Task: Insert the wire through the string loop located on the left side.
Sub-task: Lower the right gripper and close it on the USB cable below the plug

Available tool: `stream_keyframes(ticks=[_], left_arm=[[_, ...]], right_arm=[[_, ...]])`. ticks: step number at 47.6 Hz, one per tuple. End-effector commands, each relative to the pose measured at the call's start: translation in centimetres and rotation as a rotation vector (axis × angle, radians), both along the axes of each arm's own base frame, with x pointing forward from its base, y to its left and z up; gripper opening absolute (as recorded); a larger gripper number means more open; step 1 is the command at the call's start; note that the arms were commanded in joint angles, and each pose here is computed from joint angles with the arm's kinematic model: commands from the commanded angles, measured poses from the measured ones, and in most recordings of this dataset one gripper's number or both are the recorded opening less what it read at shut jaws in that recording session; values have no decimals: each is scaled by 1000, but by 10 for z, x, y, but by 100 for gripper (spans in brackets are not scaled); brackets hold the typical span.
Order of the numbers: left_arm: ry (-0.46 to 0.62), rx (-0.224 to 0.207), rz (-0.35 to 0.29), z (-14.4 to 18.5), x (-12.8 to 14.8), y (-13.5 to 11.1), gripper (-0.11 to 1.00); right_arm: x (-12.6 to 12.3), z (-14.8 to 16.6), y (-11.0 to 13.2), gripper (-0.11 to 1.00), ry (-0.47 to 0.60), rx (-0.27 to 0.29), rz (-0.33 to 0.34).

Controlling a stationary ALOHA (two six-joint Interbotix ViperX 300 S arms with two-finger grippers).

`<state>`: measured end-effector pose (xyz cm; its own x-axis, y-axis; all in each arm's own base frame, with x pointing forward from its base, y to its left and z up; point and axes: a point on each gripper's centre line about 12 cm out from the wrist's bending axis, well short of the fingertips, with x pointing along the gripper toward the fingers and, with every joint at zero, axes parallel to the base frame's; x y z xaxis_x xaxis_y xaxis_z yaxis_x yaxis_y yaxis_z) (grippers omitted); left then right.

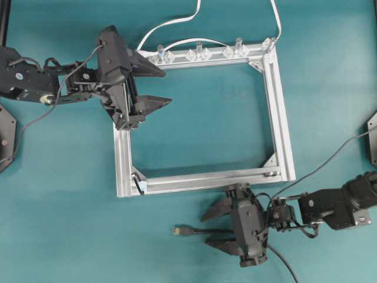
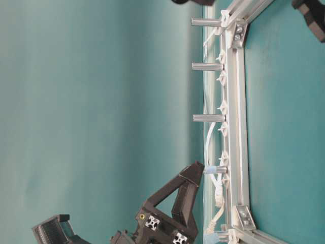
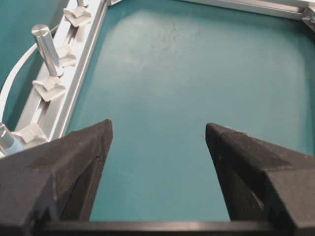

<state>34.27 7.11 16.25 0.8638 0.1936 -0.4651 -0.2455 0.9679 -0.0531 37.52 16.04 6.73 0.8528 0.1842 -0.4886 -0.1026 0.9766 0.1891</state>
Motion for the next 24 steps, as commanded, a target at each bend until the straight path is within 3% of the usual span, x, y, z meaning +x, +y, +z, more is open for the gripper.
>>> stream_keyframes(ticks=[1, 12, 19, 24], left_arm=[[-25, 6, -9, 8, 3, -2, 77], [-24, 6, -12, 7, 3, -3, 77], [-23, 4, -17, 7, 3, -6, 77], [-23, 4, -24, 7, 3, -8, 77]], right_arm=[[5, 3, 5, 61, 5, 6, 9], [11, -8, 12, 58, 72, 4, 24], [2, -21, 11, 32, 176, -8, 39], [-5, -26, 14, 30, 239, -15, 59]])
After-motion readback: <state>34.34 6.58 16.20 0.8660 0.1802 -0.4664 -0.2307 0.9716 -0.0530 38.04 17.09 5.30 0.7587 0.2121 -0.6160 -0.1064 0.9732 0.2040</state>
